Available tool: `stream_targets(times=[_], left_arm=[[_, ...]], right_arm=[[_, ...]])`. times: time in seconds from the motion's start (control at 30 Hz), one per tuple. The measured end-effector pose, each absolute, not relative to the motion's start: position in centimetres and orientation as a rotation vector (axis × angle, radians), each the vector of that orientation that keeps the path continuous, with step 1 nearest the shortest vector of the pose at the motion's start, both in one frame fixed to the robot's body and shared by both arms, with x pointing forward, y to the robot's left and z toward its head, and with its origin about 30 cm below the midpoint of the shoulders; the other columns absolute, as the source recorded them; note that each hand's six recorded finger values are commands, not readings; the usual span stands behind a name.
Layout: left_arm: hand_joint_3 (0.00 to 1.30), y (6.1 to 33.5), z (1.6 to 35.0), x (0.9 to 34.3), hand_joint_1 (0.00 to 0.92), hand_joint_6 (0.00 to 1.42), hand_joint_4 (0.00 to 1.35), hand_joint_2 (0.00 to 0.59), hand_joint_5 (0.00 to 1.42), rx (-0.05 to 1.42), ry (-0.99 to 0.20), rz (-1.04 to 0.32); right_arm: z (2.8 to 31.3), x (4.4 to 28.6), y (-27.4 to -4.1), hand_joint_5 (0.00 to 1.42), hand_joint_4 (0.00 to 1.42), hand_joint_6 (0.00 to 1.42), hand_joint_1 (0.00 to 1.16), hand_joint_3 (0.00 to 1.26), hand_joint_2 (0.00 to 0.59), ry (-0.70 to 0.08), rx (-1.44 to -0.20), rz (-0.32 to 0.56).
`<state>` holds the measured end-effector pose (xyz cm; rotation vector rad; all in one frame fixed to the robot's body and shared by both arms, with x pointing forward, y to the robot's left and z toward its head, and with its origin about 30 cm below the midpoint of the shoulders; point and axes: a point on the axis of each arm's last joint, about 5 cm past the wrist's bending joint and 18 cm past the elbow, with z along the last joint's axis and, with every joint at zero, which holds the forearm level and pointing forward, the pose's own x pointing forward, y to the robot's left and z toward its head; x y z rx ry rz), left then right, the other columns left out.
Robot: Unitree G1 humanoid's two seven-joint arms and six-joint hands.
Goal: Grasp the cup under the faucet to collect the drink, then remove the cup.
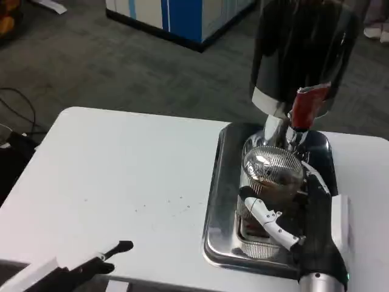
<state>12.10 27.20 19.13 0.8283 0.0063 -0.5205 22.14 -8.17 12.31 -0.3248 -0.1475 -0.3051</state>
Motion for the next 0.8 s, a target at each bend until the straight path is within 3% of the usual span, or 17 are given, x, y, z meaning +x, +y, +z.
stream_targets(times=[0.1, 0.53, 0.8], left_arm=[[0.07, 27.2, 19.1, 12.1, 0.000, 0.04, 0.00, 0.048, 0.09, 0.827, 0.006, -0.523], [0.08, 26.7, 19.3, 12.7, 0.000, 0.04, 0.00, 0.047, 0.09, 0.839, -0.039, -0.545], [0.07, 26.4, 20.1, 13.5, 0.000, 0.04, 0.00, 0.048, 0.08, 0.871, -0.107, -0.536]], right_arm=[[12.3, 22.1, -8.1, 0.67, 0.55, 0.71, 0.70, 0.40, 0.217, -0.158, -0.311, -0.315], [11.9, 21.7, -8.5, 0.98, 0.81, 1.05, 0.76, 0.61, 0.212, -0.186, -0.287, -0.376], [11.4, 21.1, -9.2, 1.09, 0.86, 1.16, 0.79, 0.67, 0.201, -0.189, -0.275, -0.414]])
